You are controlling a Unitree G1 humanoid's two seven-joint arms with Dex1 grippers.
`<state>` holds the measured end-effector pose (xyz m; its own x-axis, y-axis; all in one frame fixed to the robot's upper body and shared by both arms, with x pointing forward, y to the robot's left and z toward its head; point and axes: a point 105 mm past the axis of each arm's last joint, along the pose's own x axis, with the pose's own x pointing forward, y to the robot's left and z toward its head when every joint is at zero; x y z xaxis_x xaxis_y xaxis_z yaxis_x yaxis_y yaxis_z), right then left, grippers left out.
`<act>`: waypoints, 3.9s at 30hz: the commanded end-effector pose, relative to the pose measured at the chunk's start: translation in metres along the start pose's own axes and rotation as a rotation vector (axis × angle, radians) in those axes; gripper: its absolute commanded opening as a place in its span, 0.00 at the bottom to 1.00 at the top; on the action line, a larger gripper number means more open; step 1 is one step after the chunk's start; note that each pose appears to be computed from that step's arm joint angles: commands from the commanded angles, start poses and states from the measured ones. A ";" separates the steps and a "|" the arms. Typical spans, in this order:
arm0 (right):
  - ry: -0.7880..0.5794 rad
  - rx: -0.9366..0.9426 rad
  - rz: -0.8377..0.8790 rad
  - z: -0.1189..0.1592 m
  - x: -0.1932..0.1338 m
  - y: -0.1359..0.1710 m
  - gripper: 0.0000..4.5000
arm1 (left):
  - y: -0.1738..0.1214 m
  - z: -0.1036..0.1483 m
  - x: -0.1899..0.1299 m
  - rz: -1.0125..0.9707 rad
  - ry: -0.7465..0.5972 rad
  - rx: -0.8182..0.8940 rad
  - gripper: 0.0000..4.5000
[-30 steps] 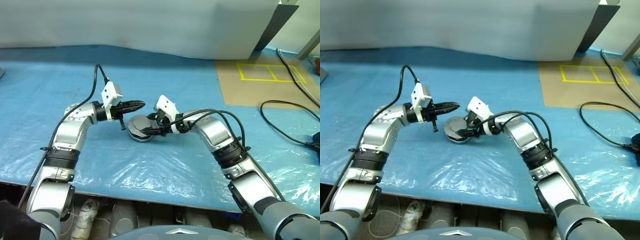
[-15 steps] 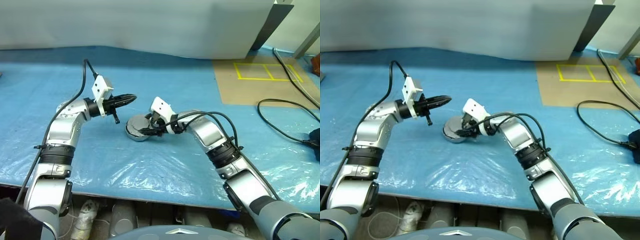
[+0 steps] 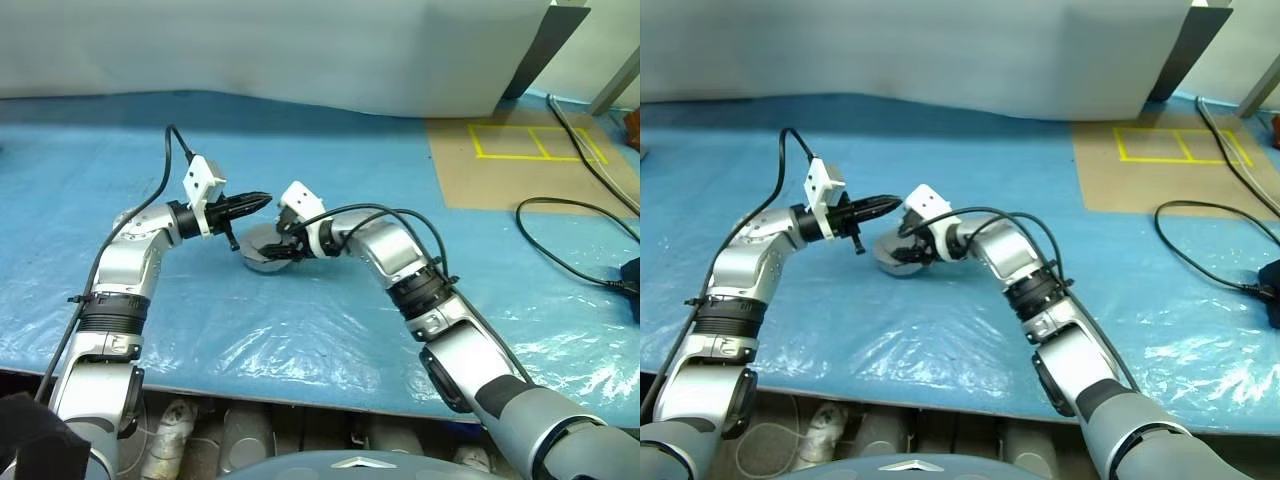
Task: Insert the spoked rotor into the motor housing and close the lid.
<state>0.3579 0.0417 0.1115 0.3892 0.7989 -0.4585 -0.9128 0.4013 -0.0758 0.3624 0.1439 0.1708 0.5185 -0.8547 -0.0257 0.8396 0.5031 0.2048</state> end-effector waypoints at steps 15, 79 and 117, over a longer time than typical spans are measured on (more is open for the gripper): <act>-0.147 0.161 0.100 0.014 -0.023 -0.001 0.66 | -0.003 0.012 0.001 -0.018 -0.030 0.041 0.00; -0.330 -0.057 0.156 0.021 -0.024 0.011 0.66 | 0.009 -0.004 -0.034 0.099 0.064 0.074 0.00; -0.280 0.006 0.091 0.042 -0.006 0.005 0.66 | 0.006 -0.006 -0.025 0.077 0.053 0.058 0.00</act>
<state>0.3611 0.0459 0.1185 0.3678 0.8855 -0.2840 -0.9243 0.3815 -0.0078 0.3552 0.1699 0.1564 0.5904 -0.8027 -0.0848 0.7951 0.5603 0.2322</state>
